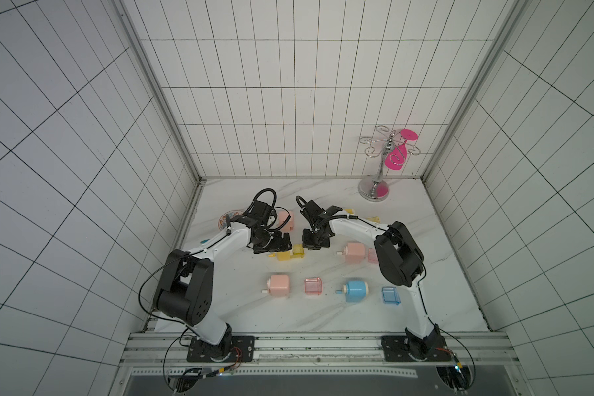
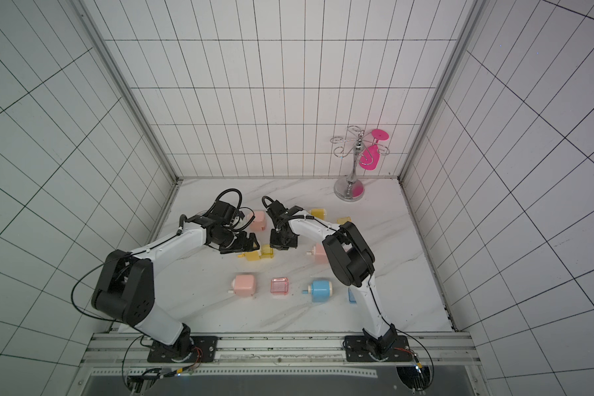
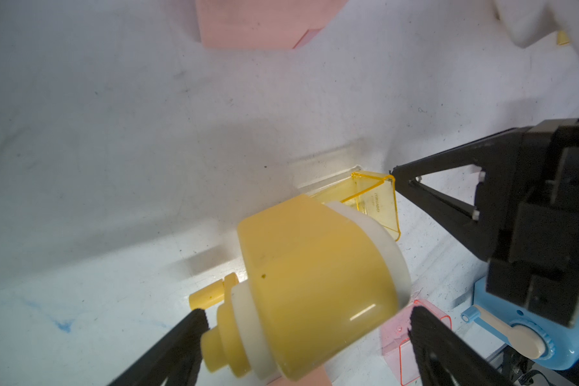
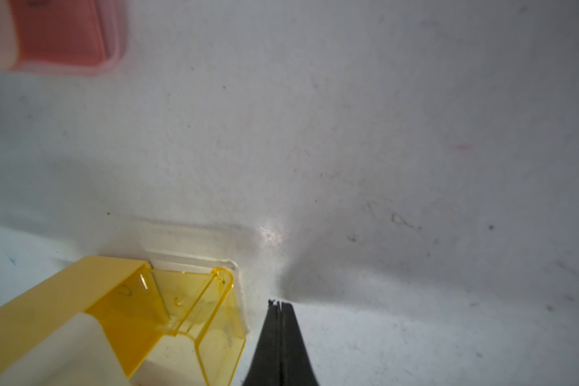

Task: Put the tray back into the pencil sharpener
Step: Close the container of the pencil sharpener.

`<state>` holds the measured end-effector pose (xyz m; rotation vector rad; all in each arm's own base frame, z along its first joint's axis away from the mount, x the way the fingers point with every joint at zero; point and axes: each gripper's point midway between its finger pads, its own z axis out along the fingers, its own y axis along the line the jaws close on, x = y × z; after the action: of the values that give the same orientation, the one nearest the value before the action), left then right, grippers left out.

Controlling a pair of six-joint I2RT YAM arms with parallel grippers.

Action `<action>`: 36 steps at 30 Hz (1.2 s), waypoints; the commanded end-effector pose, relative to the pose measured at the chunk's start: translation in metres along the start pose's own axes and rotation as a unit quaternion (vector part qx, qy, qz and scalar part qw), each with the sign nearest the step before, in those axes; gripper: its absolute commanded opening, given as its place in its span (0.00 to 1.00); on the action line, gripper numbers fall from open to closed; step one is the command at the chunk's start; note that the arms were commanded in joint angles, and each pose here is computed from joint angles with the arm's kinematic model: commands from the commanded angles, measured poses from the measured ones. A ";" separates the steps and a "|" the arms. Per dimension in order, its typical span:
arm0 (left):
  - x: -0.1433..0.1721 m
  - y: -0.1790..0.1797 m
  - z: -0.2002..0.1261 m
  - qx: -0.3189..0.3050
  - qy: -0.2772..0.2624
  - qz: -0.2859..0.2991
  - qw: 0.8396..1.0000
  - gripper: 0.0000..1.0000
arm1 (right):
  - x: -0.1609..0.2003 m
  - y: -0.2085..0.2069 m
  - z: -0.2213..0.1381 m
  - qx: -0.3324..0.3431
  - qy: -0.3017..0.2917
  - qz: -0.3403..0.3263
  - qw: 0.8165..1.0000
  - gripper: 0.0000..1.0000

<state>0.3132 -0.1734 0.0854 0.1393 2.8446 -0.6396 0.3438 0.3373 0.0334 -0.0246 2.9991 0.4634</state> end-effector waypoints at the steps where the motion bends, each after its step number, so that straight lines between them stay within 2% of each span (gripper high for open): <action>1: -0.008 -0.006 0.001 0.011 -0.010 0.008 1.000 0.97 | -0.002 0.002 0.000 -0.022 -0.001 0.016 1.000 0.00; 36: -0.006 -0.008 0.002 0.017 -0.011 0.012 1.000 0.97 | 0.006 0.046 0.007 -0.142 0.025 0.040 0.989 0.00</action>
<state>0.3147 -0.1774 0.0872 0.1510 2.8306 -0.6578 0.3436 0.3783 0.0380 0.0457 2.9592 0.8499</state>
